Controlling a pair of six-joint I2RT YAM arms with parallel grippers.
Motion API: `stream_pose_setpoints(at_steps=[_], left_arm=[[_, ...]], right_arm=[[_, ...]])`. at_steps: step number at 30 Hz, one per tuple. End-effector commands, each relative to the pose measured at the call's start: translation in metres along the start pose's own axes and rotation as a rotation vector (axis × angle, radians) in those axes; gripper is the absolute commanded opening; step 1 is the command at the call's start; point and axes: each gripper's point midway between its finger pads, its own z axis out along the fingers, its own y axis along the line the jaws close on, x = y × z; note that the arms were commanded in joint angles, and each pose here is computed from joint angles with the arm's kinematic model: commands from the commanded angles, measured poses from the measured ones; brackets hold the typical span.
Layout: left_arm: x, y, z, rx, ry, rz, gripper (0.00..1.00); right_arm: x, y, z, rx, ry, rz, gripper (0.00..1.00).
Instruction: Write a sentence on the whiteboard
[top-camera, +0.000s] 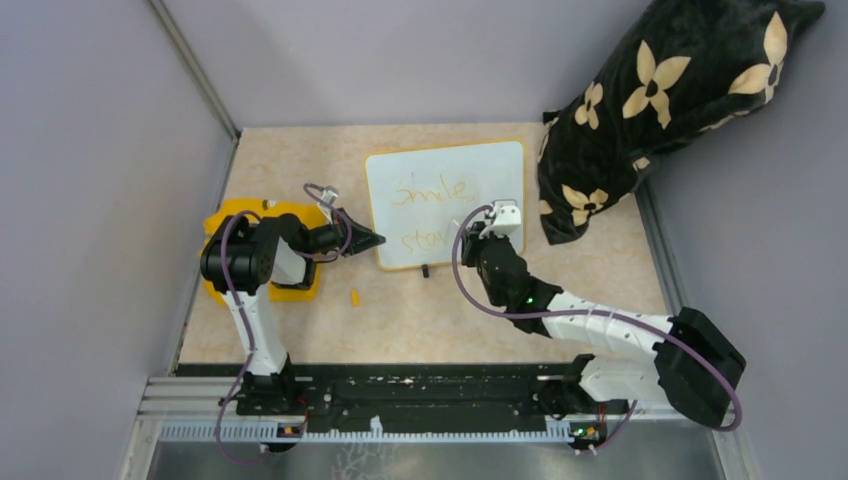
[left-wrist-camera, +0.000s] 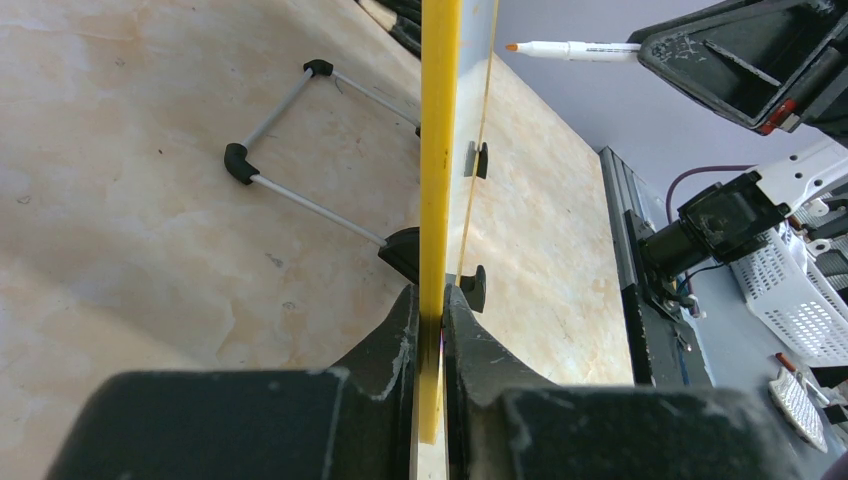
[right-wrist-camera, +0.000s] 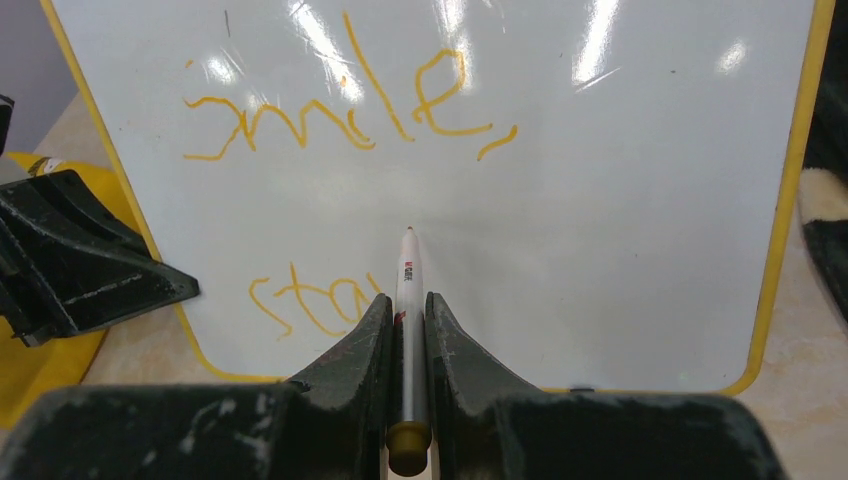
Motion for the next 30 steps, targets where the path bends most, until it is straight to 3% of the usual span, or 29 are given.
stream_pose_setpoints(at_steps=[1,30], left_arm=[[-0.012,0.003,0.004,-0.003,-0.036,0.082,0.0],[-0.011,0.003,0.004,-0.005,-0.036,0.08,0.0]], right_arm=[[-0.015,0.011,0.009,-0.023,-0.024,0.043,0.0],[0.058,-0.005,-0.002,-0.021,0.152,0.037,0.0]])
